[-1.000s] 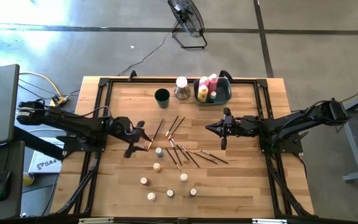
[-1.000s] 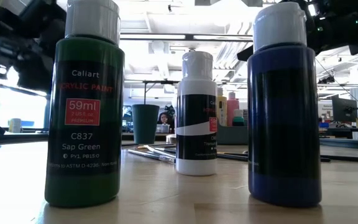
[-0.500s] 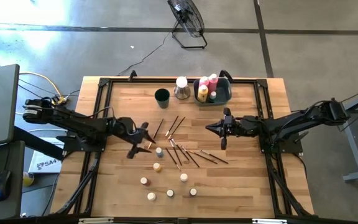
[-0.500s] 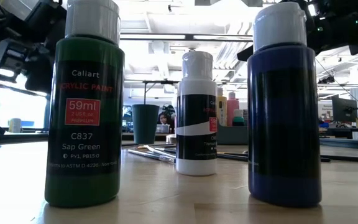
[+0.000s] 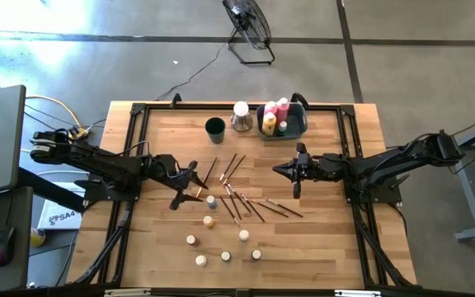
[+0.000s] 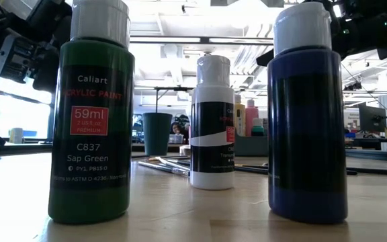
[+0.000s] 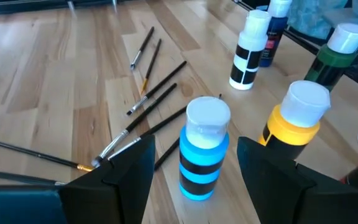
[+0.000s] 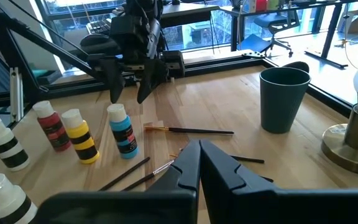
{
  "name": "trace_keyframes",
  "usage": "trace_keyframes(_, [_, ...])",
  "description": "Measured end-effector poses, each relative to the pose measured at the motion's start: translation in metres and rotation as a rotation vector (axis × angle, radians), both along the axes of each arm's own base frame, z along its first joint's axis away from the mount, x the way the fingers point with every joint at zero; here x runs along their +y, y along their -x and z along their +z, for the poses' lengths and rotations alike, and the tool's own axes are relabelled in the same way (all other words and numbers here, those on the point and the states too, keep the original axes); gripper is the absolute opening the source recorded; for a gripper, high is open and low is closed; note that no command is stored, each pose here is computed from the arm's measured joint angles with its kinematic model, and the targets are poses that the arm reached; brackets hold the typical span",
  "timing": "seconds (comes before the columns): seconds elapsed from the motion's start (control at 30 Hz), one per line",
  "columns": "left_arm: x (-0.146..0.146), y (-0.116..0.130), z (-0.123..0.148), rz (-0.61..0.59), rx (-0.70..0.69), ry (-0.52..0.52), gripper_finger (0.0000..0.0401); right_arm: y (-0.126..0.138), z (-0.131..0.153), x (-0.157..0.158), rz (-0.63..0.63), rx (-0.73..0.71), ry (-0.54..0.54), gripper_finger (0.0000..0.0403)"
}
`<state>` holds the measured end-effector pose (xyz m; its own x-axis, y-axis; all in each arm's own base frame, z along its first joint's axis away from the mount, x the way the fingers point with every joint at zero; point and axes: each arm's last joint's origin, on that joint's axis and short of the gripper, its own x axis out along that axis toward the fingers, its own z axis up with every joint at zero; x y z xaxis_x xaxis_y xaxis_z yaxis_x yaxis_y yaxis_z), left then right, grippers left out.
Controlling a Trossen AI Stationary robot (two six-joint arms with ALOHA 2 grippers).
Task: Pick & Place Paint Supplies
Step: Put the small light blue paint bottle into the blue bin
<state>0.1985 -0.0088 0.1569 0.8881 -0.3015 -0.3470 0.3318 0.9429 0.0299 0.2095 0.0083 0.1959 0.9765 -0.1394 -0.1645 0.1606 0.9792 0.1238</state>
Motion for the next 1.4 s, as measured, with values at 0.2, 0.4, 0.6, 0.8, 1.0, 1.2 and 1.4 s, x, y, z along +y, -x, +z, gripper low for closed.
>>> trace_keyframes(0.2, [0.0000, -0.0010, 0.0026, 0.006, -0.023, 0.018, 0.0225, 0.0000, 0.0000, 0.0000, 0.000, 0.000, 0.000, 0.0002])
trace_keyframes(0.4, [0.0000, -0.0009, 0.0023, 0.009, -0.017, 0.027, 0.0225, 0.0000, 0.0000, 0.0000, 0.000, 0.000, 0.000, 0.0002])
trace_keyframes(0.6, [0.0000, -0.0009, 0.0022, 0.017, -0.009, 0.048, 0.0225, 0.0000, 0.0001, 0.0000, 0.000, -0.001, 0.000, 0.0002])
trace_keyframes(0.8, [0.0000, -0.0009, 0.0022, 0.018, -0.009, 0.049, 0.0225, 0.0000, 0.0001, 0.0000, 0.000, -0.001, 0.000, 0.0002])
trace_keyframes(1.0, [0.0000, -0.0014, 0.0038, 0.018, -0.025, 0.051, 0.0225, 0.0000, 0.0001, 0.0000, 0.000, -0.001, 0.000, 0.0002])
trace_keyframes(1.2, [0.0000, -0.0022, 0.0060, 0.025, -0.044, 0.071, 0.0225, 0.0000, 0.0001, 0.0000, 0.000, -0.001, 0.000, 0.0002])
trace_keyframes(1.4, [-0.0011, -0.0023, 0.0062, 0.024, -0.044, 0.079, 0.0225, 0.0000, 0.0001, 0.0000, 0.000, -0.001, 0.000, 0.0002])
